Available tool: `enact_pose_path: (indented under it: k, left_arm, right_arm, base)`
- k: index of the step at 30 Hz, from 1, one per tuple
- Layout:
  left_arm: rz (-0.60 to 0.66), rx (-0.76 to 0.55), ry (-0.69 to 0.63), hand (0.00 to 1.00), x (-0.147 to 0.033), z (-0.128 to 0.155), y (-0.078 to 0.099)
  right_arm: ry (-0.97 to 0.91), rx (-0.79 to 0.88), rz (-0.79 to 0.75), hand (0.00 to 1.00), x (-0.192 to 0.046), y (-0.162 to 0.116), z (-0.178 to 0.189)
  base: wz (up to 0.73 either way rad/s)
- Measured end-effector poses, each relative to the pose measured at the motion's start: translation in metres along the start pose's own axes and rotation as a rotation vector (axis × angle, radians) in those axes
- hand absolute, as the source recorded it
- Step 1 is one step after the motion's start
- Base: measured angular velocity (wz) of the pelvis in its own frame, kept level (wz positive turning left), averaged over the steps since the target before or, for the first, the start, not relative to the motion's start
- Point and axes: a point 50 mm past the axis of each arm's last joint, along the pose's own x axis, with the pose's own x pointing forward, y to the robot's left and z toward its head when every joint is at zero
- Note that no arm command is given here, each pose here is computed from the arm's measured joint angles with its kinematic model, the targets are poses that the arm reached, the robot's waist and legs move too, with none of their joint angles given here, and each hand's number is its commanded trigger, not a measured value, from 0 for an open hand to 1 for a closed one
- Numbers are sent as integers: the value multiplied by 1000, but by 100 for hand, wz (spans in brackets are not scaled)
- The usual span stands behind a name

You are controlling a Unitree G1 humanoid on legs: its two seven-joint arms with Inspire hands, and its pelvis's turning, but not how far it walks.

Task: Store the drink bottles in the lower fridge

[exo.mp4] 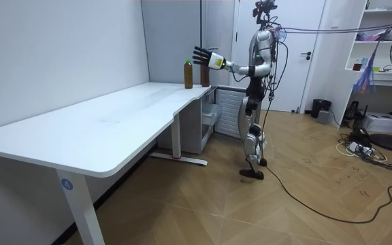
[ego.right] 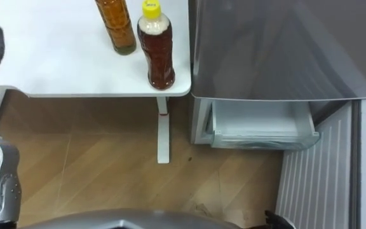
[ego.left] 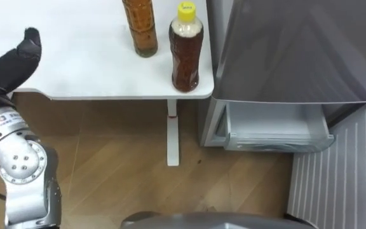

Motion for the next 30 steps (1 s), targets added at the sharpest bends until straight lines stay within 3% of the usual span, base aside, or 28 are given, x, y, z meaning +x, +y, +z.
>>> enact_pose_path:
  k: [11,19,30]
  left_arm:
    - [-398,-161,-48,0,-5,17,-56]
    - [-581,-271,22,0,-12,16,-70]
    - [-731,-263,67,0,-18,12,-78]
  right_arm:
    - [-27,-4,21,0,3,4,13]
    - [-29,40,23,0,3,4,13]
    - [-18,51,23,0,4,4,14]
  base:
    - [0]
    - [-1]
    - [-2]
